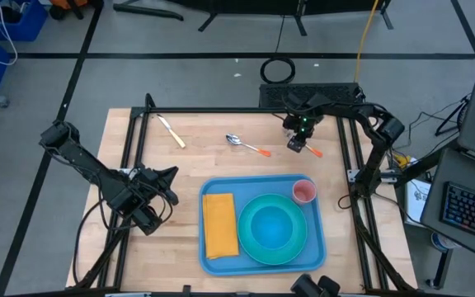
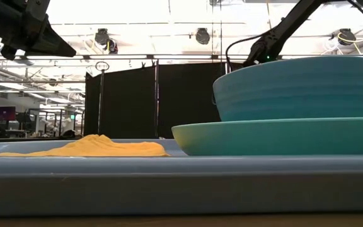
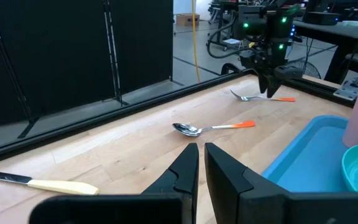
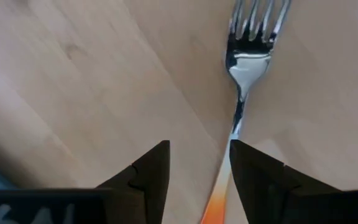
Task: Set up tray
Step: Put the orange fork on the yellow napkin
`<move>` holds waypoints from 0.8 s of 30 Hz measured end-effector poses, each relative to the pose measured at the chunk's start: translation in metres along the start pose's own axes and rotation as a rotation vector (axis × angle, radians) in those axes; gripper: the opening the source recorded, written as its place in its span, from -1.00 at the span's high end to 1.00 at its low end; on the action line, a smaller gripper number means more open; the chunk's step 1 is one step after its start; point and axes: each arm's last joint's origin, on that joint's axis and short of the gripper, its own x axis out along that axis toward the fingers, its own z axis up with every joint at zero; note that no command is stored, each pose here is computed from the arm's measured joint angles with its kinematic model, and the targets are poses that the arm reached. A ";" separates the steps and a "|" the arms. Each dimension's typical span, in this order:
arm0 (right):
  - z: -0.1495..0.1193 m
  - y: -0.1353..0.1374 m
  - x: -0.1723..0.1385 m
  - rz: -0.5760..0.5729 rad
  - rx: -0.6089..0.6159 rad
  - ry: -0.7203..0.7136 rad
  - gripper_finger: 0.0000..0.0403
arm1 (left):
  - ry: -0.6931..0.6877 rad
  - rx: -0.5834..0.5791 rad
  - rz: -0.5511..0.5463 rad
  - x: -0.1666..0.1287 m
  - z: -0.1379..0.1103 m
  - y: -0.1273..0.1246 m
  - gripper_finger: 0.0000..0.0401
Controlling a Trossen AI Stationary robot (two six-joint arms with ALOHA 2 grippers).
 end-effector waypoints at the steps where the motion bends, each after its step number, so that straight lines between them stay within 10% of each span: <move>1: 0.000 -0.001 0.000 -0.001 0.005 -0.002 0.22 | 0.000 0.000 0.000 0.000 0.000 0.000 0.85; 24: -0.001 -0.018 0.023 0.008 0.029 0.006 0.20 | 0.008 -0.005 -0.001 0.000 0.000 0.000 0.85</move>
